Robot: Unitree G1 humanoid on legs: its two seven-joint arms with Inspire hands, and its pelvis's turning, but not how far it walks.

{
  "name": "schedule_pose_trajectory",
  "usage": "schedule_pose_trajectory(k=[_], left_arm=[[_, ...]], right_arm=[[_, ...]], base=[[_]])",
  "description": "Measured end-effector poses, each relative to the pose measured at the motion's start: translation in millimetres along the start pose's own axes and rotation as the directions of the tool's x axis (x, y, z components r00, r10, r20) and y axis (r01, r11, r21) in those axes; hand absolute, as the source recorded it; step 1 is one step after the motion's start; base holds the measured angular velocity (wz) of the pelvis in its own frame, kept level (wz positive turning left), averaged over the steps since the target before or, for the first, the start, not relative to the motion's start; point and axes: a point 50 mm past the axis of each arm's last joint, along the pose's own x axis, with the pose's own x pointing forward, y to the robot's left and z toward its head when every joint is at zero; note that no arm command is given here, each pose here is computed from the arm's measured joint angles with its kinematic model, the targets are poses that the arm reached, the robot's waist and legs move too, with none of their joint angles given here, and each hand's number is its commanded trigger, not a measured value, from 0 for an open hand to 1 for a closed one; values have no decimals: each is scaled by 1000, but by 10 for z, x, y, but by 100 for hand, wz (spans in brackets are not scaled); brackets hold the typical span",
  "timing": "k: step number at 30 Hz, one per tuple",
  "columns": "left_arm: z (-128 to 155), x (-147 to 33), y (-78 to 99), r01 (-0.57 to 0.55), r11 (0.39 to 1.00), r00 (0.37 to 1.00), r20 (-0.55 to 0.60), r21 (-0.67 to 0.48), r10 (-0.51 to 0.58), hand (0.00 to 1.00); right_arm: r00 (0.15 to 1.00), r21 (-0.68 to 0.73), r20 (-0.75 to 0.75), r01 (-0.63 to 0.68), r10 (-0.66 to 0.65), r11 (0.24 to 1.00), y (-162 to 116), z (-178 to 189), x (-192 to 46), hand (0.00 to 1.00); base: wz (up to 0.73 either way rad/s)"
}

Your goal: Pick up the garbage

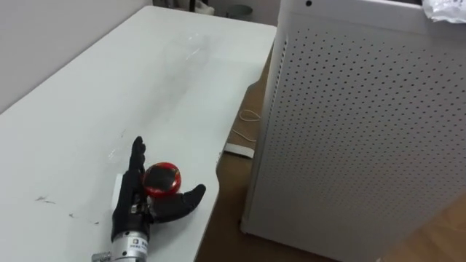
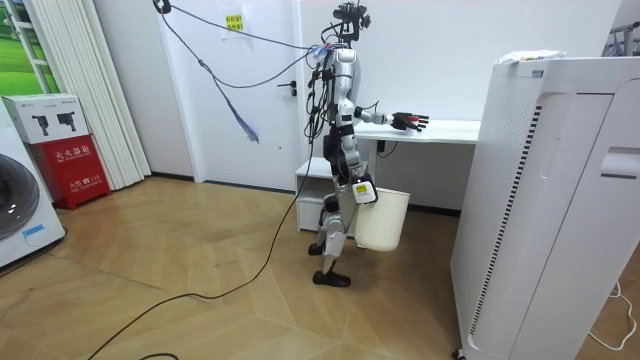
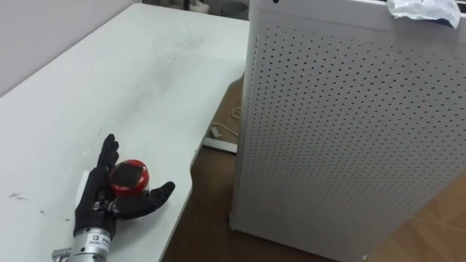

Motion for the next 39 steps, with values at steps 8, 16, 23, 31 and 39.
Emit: schedule_pose_trajectory(k=[8,16,23,31,39], left_arm=[[-21,44,-5,-26,1000,999,-17,2,27,100],[-53,18,-96,16,1000,999,-33,8,-16,100],[-97,12,-233,71,997,995,-67,-31,-73,100],[-66,-67,-518,279,954,953,-87,-111,-289,100],[-75,-269,-891,523,830,833,-92,-193,-546,100]], right_arm=[[1000,3,8,-2,2,1000,13,-9,-5,100],[1000,-3,9,-6,6,1000,26,-5,-3,100],[1000,-22,20,-1,1,1000,55,39,11,100],[999,-30,32,-16,17,999,119,146,45,100],[997,-56,73,-23,27,998,188,320,79,100]], base=[[1],[0],[1],[0],[0]])
